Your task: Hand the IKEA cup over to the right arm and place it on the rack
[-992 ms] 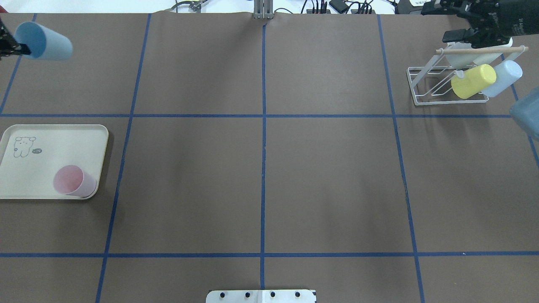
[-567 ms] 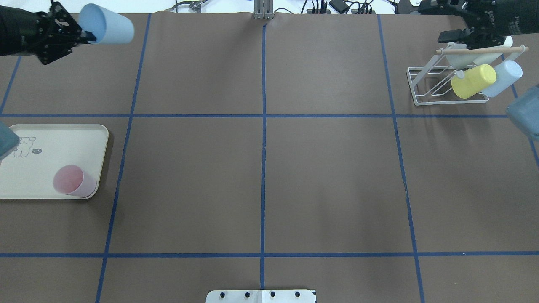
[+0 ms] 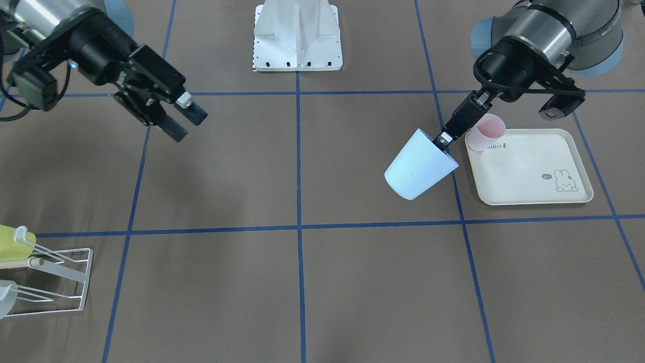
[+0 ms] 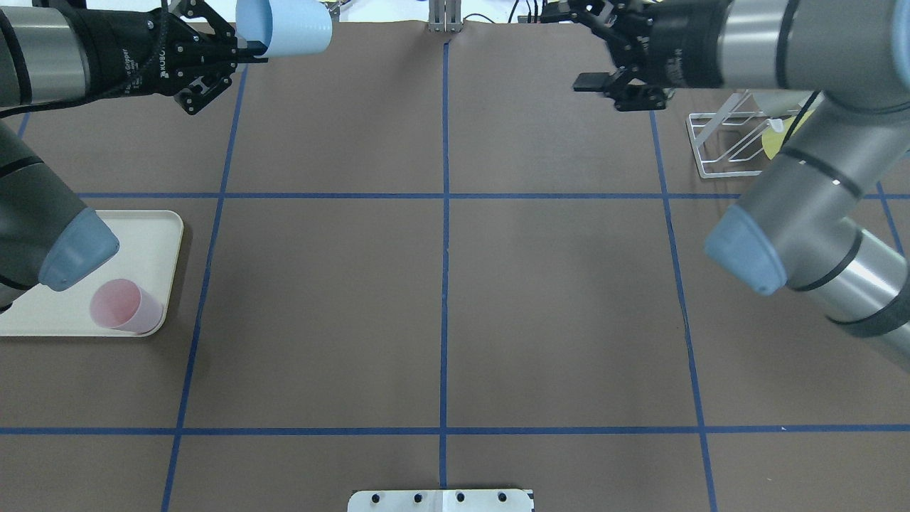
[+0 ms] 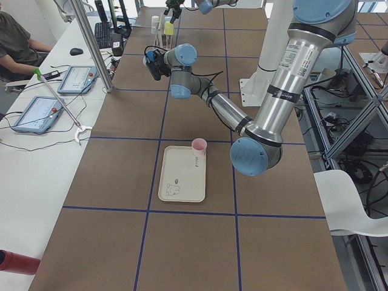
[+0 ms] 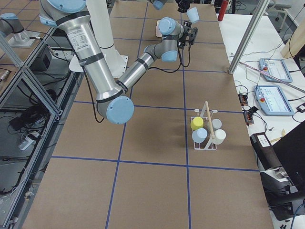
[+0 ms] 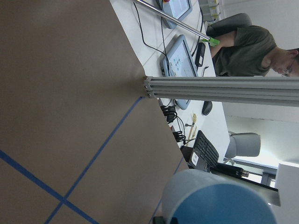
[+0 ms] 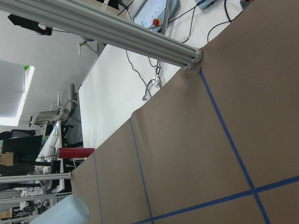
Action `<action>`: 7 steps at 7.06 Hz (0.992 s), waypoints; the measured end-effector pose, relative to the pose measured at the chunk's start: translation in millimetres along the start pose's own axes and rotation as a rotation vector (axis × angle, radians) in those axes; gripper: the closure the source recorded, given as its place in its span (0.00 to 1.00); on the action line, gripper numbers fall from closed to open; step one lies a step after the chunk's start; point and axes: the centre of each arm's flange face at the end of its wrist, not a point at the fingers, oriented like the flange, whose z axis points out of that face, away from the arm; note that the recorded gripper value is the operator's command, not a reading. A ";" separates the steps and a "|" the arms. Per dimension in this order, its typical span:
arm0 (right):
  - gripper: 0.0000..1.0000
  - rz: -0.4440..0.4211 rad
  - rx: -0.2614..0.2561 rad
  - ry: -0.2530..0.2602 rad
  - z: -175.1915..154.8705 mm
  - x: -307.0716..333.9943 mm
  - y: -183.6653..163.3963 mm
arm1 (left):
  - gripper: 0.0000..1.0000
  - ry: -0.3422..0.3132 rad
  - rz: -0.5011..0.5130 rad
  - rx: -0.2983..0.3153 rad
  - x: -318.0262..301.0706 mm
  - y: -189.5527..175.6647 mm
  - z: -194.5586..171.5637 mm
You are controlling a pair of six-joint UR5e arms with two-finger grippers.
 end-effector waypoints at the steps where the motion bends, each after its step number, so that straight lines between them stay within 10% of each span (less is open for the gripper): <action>1: 0.00 0.026 0.016 -0.082 19.5 -0.2 37.1 | 1.00 0.079 -0.043 -0.063 -8.4 -6.0 -1.6; 3: 0.00 0.078 0.056 -0.224 42.9 11.2 100.2 | 1.00 0.200 -0.119 -0.146 -25.4 -6.7 3.5; 7: 0.00 0.106 0.080 -0.315 53.2 24.4 120.4 | 1.00 0.318 -0.224 -0.251 -29.9 63.0 47.1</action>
